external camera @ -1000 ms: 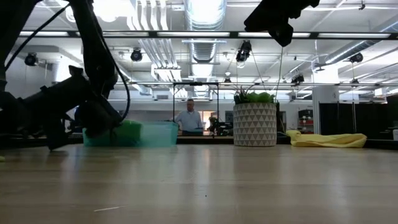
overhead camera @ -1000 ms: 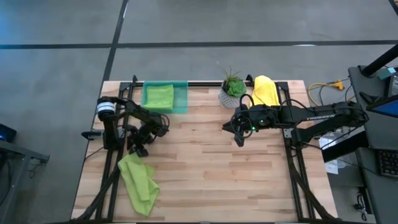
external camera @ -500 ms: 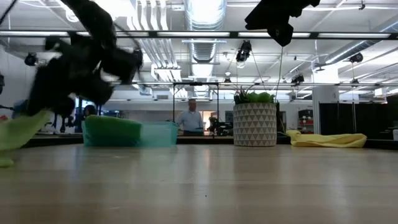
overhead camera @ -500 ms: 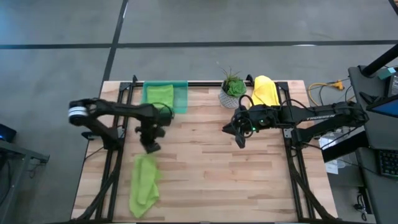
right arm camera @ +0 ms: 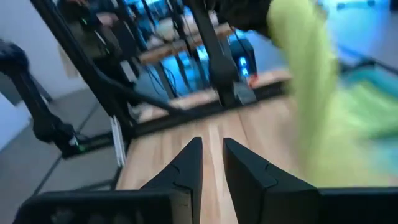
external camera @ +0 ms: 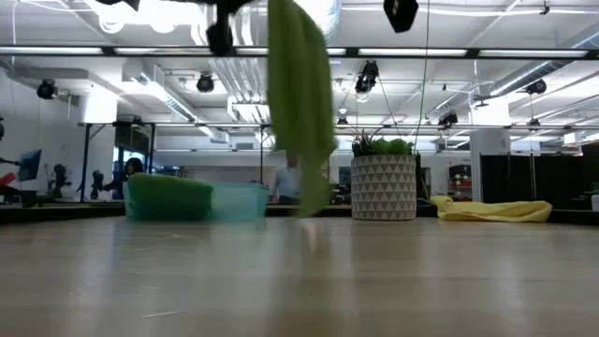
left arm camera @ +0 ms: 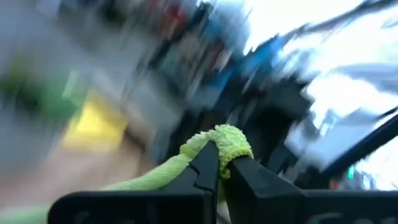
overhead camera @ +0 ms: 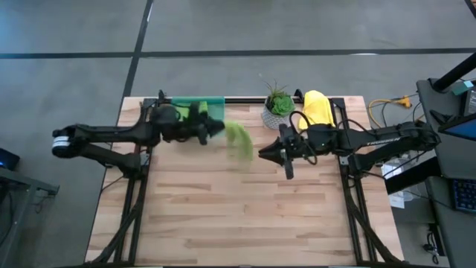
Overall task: Fold microfiber towels
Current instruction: Fold the yellow-green microfiber cloth
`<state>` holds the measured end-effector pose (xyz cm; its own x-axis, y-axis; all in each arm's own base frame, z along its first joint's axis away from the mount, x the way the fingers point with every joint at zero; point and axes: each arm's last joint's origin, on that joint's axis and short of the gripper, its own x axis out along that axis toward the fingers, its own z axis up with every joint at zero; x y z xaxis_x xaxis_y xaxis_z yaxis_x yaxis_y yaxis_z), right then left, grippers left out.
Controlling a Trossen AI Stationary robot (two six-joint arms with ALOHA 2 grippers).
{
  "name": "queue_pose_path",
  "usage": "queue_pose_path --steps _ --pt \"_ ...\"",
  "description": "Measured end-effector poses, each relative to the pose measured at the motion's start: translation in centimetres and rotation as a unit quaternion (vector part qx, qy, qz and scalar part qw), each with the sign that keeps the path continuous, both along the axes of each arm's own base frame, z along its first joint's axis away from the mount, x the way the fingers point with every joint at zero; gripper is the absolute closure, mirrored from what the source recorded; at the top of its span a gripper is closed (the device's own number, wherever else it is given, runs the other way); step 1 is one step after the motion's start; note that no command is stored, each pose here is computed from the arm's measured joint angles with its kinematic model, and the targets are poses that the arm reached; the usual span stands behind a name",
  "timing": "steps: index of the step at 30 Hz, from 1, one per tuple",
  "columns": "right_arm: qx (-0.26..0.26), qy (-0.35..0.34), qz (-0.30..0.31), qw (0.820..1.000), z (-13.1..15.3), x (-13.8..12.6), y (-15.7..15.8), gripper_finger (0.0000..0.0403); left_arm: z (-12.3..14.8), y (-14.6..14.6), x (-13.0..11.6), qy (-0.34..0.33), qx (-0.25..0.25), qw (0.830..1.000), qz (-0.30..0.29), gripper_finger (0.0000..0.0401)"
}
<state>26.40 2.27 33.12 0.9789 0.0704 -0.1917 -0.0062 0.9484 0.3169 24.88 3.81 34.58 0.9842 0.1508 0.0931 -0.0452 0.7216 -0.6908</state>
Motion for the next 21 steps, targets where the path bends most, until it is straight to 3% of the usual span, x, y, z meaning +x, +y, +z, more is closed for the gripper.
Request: queue_pose_path --steps 4,8,10,14,17,21 --pt "-0.007 -0.042 0.001 0.999 0.8 0.1 0.0 0.0344 2.3 -0.6 0.1 -0.13 0.07 0.987 0.063 0.0401" --pt "-0.023 -0.086 0.002 0.996 2.4 0.1 0.0 0.0344 2.6 -1.6 1.3 -0.202 0.069 0.97 0.119 0.0401" --pt "-0.045 -0.105 0.004 0.993 3.4 0.2 0.1 0.0344 2.3 -2.5 2.4 -0.215 0.028 0.961 0.169 0.0401" --pt "-0.125 -0.102 0.011 0.987 4.3 0.8 0.1 0.0344 0.7 -4.0 4.8 -0.202 -0.11 0.933 0.277 0.0401" --pt "-0.169 -0.061 0.008 0.984 4.2 2.0 0.4 0.0341 0.5 -4.0 6.4 -0.222 -0.122 0.939 0.233 0.0401" --pt "-0.202 0.008 -0.002 0.979 4.1 3.7 1.2 0.0308 1.5 -2.5 7.7 -0.276 -0.119 0.95 0.081 0.0401"
